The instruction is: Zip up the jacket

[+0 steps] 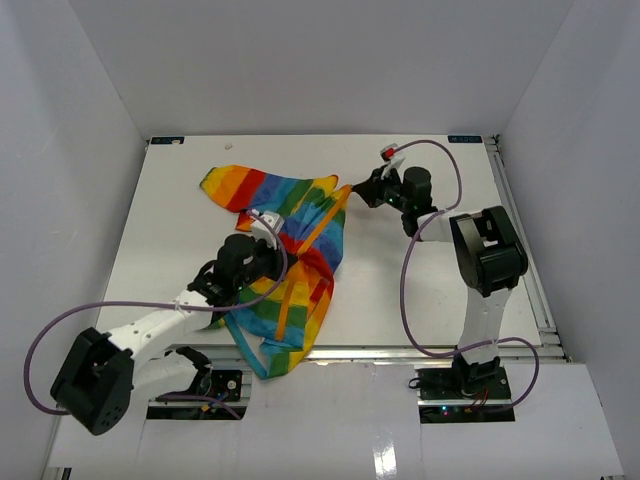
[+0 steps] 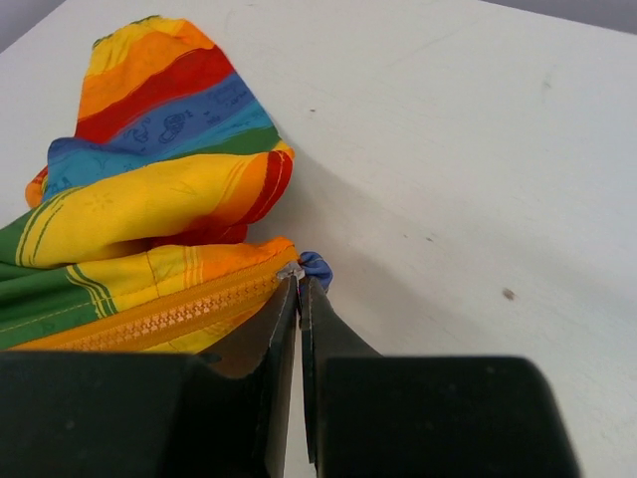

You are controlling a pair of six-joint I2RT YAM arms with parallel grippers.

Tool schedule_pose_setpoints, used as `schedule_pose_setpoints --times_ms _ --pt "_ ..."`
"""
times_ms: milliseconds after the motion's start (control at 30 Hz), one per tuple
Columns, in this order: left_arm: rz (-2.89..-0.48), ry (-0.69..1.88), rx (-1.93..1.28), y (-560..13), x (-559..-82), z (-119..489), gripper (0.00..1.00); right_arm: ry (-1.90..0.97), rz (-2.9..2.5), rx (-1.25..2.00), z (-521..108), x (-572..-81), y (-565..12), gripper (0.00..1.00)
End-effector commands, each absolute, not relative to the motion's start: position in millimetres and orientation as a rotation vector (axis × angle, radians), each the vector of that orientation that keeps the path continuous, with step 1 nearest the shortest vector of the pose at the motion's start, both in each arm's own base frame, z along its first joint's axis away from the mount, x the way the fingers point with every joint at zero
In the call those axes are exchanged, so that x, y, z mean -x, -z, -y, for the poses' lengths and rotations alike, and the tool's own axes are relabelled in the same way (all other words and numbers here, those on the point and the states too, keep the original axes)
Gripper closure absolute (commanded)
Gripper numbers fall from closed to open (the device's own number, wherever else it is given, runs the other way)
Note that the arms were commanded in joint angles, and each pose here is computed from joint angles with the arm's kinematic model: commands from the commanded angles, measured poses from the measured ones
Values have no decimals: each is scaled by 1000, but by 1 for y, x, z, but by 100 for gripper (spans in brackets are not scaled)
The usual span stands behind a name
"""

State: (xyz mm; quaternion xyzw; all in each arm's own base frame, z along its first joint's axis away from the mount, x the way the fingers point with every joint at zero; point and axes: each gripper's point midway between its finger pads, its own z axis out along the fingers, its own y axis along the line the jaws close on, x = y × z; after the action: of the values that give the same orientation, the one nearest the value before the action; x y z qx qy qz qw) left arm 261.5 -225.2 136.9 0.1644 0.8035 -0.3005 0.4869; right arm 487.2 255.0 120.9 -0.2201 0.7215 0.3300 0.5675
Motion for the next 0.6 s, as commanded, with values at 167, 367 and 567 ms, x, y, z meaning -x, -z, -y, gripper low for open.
schedule_pose_setpoints --times_ms 167,367,567 --pt "-1987 505 -451 -150 -377 237 99 -409 -1646 20 -111 -525 -170 92" --pt "-1992 511 -460 -156 -390 244 55 -502 -1696 112 -129 -515 -170 84" --pt "-1888 714 -462 -203 -357 257 21 -556 -1800 115 -134 -484 -188 14"
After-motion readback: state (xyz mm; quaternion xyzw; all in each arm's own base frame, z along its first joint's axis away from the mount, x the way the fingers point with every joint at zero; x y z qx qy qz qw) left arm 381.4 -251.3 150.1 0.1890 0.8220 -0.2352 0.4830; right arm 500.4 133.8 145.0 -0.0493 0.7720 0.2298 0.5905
